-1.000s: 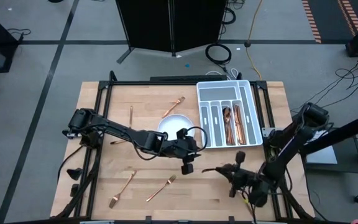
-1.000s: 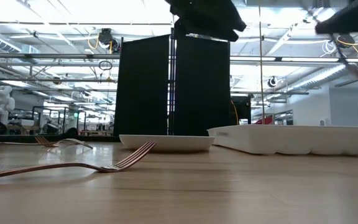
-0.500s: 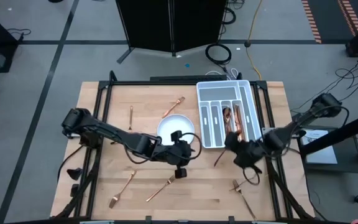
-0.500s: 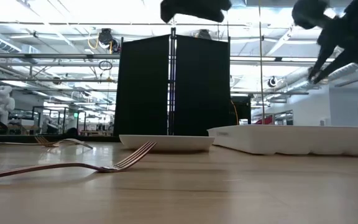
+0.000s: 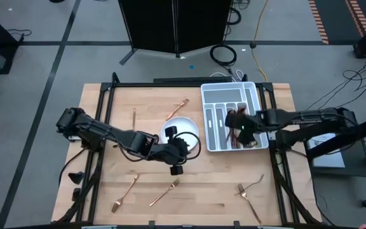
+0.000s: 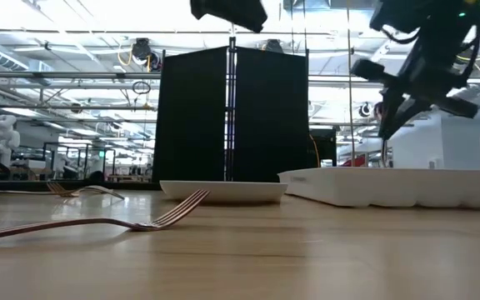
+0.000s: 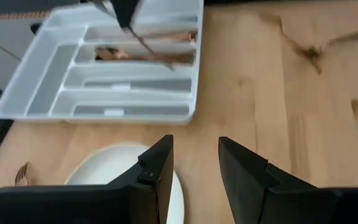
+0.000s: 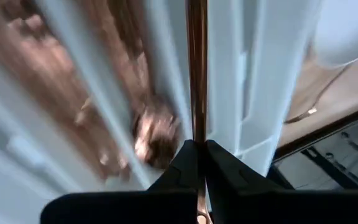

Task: Sort silverware
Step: Put the spoon in the silverware tray

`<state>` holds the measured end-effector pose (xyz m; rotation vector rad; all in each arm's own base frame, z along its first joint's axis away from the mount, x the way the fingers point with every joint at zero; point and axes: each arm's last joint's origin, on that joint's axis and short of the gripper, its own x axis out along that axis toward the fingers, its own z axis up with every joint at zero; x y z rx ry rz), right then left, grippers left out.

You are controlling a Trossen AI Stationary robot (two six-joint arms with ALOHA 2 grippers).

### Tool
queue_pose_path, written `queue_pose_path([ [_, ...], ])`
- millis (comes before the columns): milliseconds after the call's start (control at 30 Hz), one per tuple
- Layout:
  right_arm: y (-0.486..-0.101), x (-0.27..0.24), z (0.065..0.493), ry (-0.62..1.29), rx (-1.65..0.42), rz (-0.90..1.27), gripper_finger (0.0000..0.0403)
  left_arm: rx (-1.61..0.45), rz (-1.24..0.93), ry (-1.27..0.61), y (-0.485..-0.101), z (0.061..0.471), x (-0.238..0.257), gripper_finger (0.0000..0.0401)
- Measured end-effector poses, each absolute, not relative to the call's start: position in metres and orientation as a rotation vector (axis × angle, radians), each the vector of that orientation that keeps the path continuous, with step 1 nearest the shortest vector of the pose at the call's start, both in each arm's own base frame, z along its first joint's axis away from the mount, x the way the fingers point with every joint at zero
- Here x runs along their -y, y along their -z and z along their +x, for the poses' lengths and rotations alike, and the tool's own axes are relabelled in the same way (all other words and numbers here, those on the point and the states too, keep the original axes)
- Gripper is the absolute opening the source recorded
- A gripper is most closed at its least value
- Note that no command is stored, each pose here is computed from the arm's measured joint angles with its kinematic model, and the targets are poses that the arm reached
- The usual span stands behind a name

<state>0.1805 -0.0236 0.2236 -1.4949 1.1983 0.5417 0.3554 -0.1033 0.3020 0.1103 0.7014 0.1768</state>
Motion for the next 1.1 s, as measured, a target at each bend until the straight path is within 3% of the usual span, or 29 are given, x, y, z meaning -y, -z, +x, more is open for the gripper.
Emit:
queue_pose_path([
  [200, -0.243, 0.048, 0.18, -0.617, -1.389, -1.525, 0.0, -0.742, 0.11, -0.188, -0.299, 0.352, 0.103, 0.0123],
  [300, -0.247, 0.052, 0.186, -0.681, -1.381, -1.459, 0.0, -0.736, 0.128, -0.189, -0.299, 0.353, 0.101, 0.0123],
  [533, -0.22, 0.052, 0.196, -0.974, -1.462, -1.388, 0.0, -0.732, 0.125, -0.214, -0.3, 0.356, 0.092, 0.0123],
  [933, -0.192, 0.053, 0.218, -1.136, -1.361, -1.302, 0.0002, -0.742, 0.157, -0.196, -0.299, 0.355, 0.093, 0.0123],
  [1100, -0.181, 0.055, 0.227, -1.081, -1.377, -1.241, 0.0029, -0.757, 0.172, -0.181, -0.298, 0.355, 0.093, 0.0123],
])
